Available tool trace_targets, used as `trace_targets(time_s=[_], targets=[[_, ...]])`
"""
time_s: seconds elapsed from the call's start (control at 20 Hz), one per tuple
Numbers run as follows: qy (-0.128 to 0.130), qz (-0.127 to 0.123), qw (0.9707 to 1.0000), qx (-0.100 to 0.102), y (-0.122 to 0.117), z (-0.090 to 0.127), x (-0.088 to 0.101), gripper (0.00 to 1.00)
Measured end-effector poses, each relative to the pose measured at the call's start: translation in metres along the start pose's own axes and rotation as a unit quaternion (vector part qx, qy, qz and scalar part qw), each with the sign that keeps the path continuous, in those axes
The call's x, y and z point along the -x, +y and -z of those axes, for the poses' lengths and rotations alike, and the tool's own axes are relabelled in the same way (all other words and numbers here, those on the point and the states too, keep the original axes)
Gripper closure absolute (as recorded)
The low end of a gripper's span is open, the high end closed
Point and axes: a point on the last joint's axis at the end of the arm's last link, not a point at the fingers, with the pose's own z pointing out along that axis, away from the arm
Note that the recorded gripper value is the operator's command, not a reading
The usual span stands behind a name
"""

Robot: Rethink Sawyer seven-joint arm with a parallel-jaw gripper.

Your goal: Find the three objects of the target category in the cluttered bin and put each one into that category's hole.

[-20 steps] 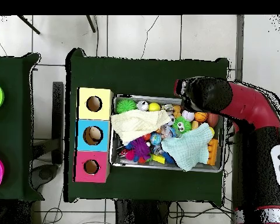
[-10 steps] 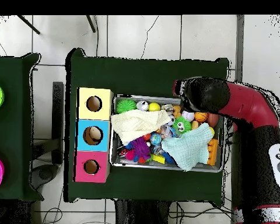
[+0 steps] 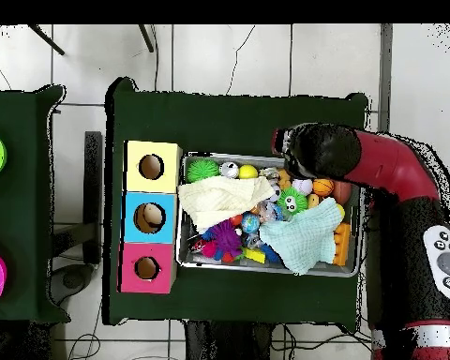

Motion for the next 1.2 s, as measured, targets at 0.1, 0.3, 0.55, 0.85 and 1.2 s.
trace_targets(time_s=[0.1, 0.3, 0.55, 0.85, 1.2], targets=[[0.002, 0.002, 1.0000, 0.005, 0.004, -0.005, 0.000, 0.00], [0.006, 0.009, 0.9999, 0.008, 0.013, -0.015, -0.002, 0.00], [0.008, 0.024, 0.9997, 0.002, 0.021, -0.023, -0.003, 0.00], [0.004, 0.033, 0.9994, -0.003, 0.027, -0.022, 0.002, 0.00], [0.001, 0.034, 0.9994, -0.004, 0.027, -0.022, 0.004, 0.00]])
